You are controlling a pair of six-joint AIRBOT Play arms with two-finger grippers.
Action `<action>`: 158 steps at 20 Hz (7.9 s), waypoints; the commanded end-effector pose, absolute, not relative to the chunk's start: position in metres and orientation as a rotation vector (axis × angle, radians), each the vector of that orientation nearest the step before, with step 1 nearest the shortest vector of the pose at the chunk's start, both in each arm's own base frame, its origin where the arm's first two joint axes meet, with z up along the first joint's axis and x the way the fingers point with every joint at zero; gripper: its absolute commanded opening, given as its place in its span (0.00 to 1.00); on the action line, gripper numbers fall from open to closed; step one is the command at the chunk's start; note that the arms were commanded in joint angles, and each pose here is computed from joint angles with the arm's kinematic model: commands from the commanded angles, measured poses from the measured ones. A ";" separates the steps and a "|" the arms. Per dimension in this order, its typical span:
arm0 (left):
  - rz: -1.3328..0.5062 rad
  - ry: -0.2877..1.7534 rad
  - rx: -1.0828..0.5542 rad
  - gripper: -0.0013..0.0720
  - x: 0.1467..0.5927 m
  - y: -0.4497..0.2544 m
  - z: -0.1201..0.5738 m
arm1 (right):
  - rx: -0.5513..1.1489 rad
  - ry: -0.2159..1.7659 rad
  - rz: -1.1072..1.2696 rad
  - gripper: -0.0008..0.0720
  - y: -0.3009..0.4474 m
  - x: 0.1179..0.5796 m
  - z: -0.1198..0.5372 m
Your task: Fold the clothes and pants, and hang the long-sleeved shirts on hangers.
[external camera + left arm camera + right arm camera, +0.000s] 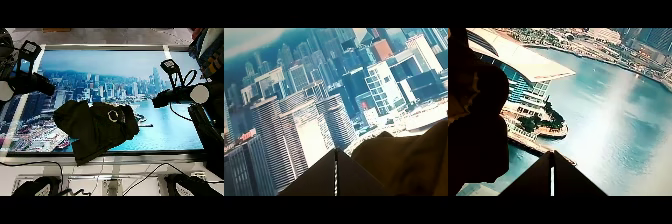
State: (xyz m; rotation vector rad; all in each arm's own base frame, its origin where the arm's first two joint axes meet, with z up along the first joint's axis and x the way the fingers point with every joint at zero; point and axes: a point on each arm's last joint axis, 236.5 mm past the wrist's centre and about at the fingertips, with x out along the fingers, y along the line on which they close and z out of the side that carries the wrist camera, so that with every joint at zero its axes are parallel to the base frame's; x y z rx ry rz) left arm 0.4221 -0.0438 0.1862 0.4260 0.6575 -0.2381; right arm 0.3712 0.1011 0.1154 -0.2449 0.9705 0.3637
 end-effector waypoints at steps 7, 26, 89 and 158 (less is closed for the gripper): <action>-0.239 0.658 0.423 0.04 0.422 -0.044 0.186 | -0.173 1.059 0.438 0.06 0.119 0.347 0.108; -0.320 1.002 0.070 0.44 0.289 -0.072 0.122 | 0.356 1.209 0.776 0.61 0.228 0.231 -0.009; -0.560 1.291 -0.485 0.76 0.198 -0.217 -0.083 | 0.401 1.417 0.862 0.06 0.257 0.255 -0.039; 0.396 0.951 0.000 0.03 0.380 0.208 0.176 | 0.229 0.758 -0.290 0.05 -0.136 0.334 0.256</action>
